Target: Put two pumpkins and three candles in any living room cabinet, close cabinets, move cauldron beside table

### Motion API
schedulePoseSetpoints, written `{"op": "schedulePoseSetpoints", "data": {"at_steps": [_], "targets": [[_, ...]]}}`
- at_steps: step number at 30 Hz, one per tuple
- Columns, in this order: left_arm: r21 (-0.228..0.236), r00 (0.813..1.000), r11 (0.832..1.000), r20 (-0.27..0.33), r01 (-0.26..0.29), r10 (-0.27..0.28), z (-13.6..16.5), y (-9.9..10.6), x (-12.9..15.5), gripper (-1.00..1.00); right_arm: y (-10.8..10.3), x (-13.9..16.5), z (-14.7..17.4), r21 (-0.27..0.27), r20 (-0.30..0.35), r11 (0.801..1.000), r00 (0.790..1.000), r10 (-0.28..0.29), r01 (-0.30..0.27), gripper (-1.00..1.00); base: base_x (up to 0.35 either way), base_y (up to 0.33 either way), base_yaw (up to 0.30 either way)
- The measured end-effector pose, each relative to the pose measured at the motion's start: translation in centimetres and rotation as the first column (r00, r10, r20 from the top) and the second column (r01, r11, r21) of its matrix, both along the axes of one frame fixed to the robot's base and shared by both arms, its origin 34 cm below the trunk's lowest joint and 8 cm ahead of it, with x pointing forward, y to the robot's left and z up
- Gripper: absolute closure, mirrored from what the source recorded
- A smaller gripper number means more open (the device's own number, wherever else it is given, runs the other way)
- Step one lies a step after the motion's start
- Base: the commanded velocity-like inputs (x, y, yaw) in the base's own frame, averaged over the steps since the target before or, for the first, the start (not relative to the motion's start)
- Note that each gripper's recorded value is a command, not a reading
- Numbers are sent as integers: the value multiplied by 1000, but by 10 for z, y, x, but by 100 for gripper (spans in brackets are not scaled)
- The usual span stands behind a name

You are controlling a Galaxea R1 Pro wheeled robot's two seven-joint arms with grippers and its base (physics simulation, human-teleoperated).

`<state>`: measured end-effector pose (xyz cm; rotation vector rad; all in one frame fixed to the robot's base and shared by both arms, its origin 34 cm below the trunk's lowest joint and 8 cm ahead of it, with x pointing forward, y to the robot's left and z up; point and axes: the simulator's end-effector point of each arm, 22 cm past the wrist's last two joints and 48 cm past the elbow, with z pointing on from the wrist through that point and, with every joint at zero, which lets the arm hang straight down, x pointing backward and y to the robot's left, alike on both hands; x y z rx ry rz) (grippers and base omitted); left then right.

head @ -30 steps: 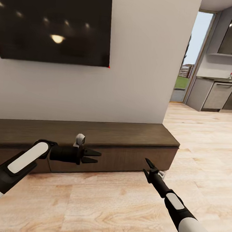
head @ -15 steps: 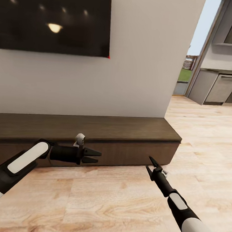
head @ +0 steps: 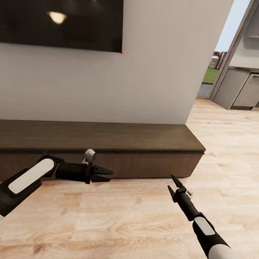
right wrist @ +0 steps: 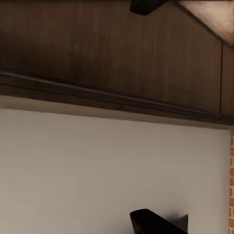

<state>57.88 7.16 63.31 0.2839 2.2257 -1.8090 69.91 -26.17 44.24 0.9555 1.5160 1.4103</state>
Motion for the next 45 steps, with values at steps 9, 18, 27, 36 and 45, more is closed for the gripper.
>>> {"op": "schedulePoseSetpoints", "data": {"at_steps": [9,18,27,36,45], "targets": [[0,999,1000,-35,1,-1,-19,-1,4,-100,0,-3,-23,1,-33,1000,999,0,0,-100,0,0,0],[0,998,1000,-59,3,-3,-31,-1,6,-100,0,-5,-39,3,-58,1000,998,-1,2,-100,0,0,0],[-2,996,1000,-85,7,-7,-47,-2,8,-100,0,-9,-59,4,-91,1000,996,-1,1,-100,0,0,0],[-5,993,1000,-116,11,-11,-64,-3,10,-100,0,-13,-83,3,-127,1000,992,-1,1,-100,0,0,0],[-12,992,1000,-125,21,-22,-70,-6,9,-100,0,-16,-95,3,-146,1000,989,-1,1,-100,0,0,0]]}}
